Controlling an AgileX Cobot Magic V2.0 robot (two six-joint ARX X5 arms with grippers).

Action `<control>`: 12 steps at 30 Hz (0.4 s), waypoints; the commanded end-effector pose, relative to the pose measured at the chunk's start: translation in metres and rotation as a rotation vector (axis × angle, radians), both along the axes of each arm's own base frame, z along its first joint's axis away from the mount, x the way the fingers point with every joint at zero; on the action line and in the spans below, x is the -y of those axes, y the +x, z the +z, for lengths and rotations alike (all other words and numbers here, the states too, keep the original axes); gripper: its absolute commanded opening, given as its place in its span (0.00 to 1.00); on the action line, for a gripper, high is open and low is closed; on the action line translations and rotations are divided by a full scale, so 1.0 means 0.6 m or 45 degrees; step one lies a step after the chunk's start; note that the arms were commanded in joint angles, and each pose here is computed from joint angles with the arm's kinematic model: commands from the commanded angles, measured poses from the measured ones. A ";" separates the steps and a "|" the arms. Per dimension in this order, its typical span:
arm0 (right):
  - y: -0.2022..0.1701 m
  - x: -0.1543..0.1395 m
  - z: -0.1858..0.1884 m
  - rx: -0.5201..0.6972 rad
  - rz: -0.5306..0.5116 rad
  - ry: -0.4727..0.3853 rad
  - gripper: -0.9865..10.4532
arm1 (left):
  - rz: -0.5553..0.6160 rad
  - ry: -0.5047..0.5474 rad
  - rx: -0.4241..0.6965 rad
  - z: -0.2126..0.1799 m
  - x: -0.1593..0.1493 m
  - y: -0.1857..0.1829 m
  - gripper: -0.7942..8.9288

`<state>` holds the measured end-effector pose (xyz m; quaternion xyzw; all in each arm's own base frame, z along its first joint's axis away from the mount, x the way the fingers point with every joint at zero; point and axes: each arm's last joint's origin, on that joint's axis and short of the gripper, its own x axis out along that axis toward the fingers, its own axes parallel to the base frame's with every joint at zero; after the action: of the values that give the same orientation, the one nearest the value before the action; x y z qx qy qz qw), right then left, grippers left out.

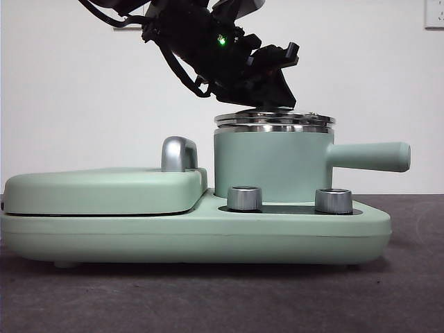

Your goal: Put the buns in a small steamer

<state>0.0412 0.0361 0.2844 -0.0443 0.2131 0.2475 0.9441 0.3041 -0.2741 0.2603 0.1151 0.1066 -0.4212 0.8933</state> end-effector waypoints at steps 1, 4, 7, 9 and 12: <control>-0.001 -0.001 0.004 -0.001 0.007 0.024 0.37 | -0.012 -0.026 0.056 0.011 0.012 0.006 0.10; -0.001 -0.001 0.004 -0.001 0.007 0.024 0.37 | 0.000 -0.023 0.053 0.011 0.010 0.008 0.10; -0.001 -0.001 0.004 -0.002 0.007 0.024 0.37 | 0.010 -0.020 0.043 0.009 0.006 0.011 0.10; -0.001 -0.001 0.004 -0.002 0.007 0.024 0.37 | 0.014 -0.016 0.038 0.008 0.004 0.013 0.10; -0.001 -0.001 0.004 -0.002 0.007 0.024 0.37 | 0.021 -0.019 0.031 0.007 0.002 0.014 0.10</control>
<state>0.0412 0.0361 0.2844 -0.0443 0.2132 0.2477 0.9441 0.3093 -0.2691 0.2583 0.1167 0.1137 -0.4115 0.8967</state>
